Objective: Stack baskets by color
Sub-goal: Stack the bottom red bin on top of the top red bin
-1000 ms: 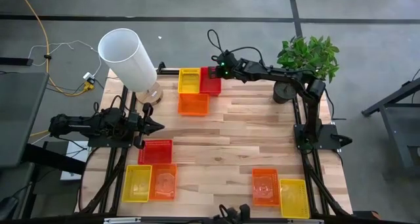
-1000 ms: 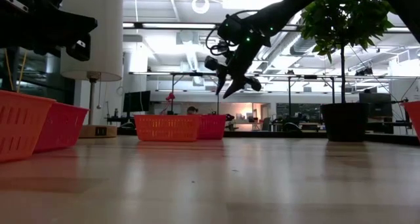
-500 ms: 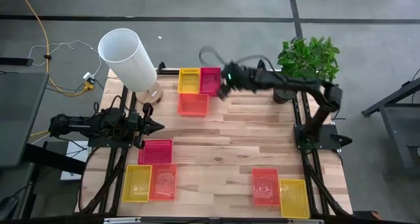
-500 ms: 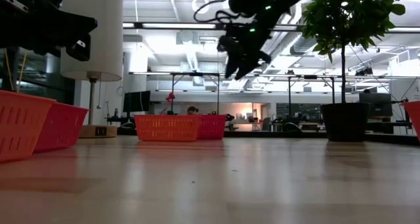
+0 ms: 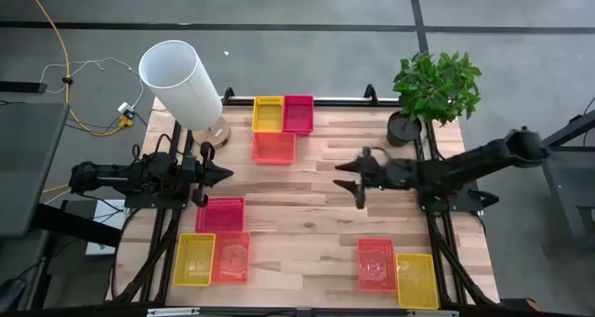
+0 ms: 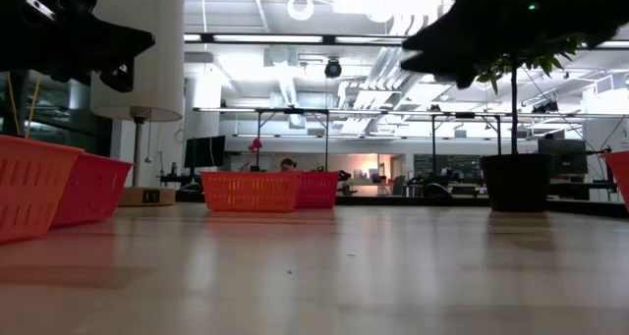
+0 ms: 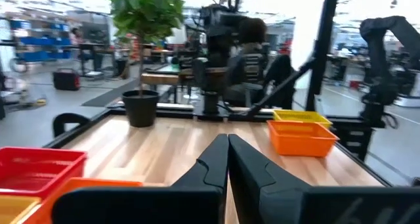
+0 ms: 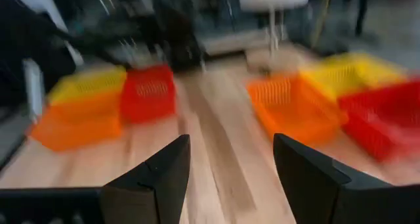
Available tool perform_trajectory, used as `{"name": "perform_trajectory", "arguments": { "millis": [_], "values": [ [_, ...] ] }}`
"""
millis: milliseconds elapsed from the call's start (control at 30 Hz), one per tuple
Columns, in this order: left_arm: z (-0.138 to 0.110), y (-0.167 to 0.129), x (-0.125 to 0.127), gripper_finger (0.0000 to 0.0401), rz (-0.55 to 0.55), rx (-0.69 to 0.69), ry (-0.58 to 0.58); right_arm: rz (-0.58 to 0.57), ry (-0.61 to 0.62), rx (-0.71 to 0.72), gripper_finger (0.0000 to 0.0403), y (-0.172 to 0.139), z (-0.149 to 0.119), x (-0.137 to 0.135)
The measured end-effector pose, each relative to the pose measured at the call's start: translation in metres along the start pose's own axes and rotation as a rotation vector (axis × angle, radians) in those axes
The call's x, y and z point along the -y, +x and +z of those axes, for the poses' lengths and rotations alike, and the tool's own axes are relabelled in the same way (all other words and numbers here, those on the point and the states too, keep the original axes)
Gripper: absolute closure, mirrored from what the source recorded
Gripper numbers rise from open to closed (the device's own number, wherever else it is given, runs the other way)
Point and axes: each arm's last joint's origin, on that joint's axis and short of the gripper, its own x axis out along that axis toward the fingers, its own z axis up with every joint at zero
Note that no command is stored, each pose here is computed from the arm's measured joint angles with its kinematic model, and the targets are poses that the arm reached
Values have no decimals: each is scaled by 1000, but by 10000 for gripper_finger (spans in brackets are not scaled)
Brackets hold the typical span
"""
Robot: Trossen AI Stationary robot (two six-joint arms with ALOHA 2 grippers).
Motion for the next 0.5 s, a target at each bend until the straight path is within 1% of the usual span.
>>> {"name": "perform_trajectory", "arguments": {
  "millis": [67,133,333,400,500],
  "values": [
    [0,0,0,399,0,0,12,-20,-42,69,196,-7,-3,-1],
    [0,0,0,394,0,0,16,-36,-83,98,196,-11,-3,-1],
    [0,0,0,370,1,0,6,-38,-102,100,196,-11,-3,-1],
    [0,0,0,355,7,0,-18,-37,-103,96,196,-11,-3,-1],
    [-2,1,0,317,-1,-19,-81,-37,-106,90,196,-11,-4,-1]
  ]
}}
